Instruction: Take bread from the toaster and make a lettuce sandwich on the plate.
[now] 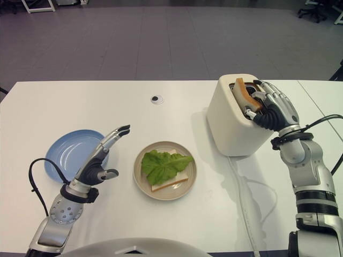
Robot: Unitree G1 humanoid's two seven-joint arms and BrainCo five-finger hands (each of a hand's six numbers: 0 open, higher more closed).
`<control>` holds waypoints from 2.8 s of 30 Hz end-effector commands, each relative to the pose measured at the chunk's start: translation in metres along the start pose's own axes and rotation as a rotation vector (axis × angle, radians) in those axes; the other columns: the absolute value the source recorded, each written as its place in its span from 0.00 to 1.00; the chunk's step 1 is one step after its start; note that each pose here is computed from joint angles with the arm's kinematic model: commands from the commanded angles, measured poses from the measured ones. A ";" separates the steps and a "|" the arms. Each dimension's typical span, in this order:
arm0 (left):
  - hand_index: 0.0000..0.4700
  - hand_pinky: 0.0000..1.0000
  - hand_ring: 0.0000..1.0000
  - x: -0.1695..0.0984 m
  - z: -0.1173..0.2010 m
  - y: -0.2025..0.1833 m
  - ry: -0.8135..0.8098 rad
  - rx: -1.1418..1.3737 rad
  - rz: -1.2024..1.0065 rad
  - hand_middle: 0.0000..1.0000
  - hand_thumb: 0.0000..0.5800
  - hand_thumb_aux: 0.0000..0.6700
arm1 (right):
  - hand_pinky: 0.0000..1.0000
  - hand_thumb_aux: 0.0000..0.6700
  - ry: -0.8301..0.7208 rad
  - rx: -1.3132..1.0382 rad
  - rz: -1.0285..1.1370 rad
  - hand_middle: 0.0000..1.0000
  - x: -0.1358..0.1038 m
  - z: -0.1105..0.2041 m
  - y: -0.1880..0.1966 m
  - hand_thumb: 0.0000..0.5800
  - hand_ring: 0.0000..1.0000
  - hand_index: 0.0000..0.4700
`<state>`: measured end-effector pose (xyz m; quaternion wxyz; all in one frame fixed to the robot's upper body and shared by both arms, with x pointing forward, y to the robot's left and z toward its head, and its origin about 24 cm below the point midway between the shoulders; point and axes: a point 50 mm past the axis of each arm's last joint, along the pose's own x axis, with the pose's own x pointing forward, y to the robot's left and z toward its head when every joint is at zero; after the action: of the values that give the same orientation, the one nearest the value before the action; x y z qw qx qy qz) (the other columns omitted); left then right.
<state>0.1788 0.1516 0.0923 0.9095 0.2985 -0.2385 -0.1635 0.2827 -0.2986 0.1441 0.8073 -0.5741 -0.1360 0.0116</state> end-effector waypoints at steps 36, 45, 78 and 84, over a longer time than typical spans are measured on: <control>0.00 0.00 0.00 -0.002 -0.009 0.000 0.010 0.012 -0.002 0.00 0.00 0.00 | 0.00 1.00 -0.366 0.729 0.929 0.00 -0.037 0.119 0.052 1.00 0.00 1.00; 0.00 0.00 0.00 -0.002 -0.006 -0.004 -0.009 0.020 -0.034 0.00 0.00 0.00 | 0.00 1.00 -0.289 0.644 0.871 0.00 -0.021 0.121 0.077 1.00 0.00 1.00; 0.05 0.00 0.00 -0.005 -0.005 -0.087 -0.212 0.441 -0.682 0.00 0.10 0.05 | 0.00 0.19 -0.325 0.498 0.771 0.00 0.006 0.139 0.118 0.35 0.00 0.19; 0.12 0.00 0.00 -0.012 -0.005 -0.091 -0.201 0.344 -0.742 0.00 0.22 0.12 | 0.00 0.00 -0.379 0.578 0.379 0.00 0.039 0.144 0.071 0.00 0.00 0.00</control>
<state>0.1645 0.0840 0.0423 0.7110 0.4864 -0.2666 -0.4322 0.2934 -0.1337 0.1127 0.8729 -0.3408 -0.1246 0.3262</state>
